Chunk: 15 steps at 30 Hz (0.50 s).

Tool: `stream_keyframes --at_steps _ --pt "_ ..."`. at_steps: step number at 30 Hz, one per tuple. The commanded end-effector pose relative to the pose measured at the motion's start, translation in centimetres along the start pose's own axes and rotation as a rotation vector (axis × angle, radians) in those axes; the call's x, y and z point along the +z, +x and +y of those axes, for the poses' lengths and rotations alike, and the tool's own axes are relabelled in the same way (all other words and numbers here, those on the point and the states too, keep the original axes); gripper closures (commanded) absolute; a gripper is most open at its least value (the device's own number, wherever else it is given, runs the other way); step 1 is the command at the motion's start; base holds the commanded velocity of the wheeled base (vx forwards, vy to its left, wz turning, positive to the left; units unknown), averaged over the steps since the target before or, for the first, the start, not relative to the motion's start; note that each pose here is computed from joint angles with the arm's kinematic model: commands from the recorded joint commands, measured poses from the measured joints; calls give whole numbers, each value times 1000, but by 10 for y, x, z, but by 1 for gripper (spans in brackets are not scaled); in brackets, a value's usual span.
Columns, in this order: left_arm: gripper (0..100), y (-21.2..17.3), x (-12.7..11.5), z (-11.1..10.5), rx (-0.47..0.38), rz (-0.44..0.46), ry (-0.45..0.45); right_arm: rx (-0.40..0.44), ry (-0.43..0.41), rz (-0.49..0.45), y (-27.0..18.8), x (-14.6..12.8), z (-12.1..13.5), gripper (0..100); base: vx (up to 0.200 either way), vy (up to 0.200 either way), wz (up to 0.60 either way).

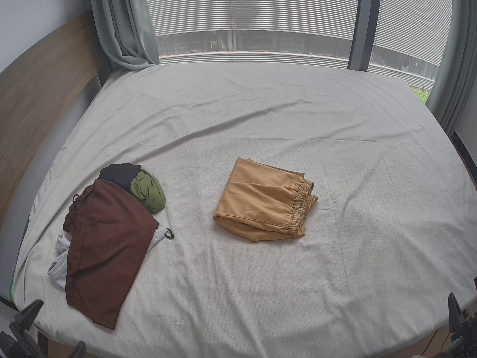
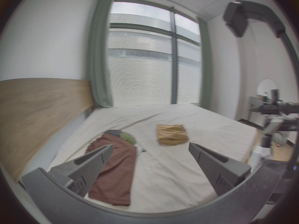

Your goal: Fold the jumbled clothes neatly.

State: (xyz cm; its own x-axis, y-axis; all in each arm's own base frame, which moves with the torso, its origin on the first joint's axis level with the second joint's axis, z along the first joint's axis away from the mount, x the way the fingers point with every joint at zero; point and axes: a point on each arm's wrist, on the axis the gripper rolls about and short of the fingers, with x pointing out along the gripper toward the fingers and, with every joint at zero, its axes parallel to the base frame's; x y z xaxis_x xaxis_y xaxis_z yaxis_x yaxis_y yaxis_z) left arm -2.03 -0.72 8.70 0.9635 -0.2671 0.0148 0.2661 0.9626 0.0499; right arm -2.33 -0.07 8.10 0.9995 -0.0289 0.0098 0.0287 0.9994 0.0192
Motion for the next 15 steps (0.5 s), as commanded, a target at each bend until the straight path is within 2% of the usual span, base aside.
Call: stream_keyframes --at_steps 1,4,5,7,15 --pt "0 -2 -12 6 307 63 -37 3 -21 7 0 -5 0 0 0 0 0" --pt "0 -3 -11 6 293 48 -28 3 -19 7 0 -5 0 0 0 0 0" --pt "0 -3 -12 7 260 50 -30 10 -13 5 0 -5 0 0 0 0 0" --pt "0 -5 -12 6 267 27 -30 14 -14 5 0 -5 0 0 0 0 0" --pt "0 -4 -12 6 268 27 -30 24 -14 4 0 -4 0 0 0 0 0"
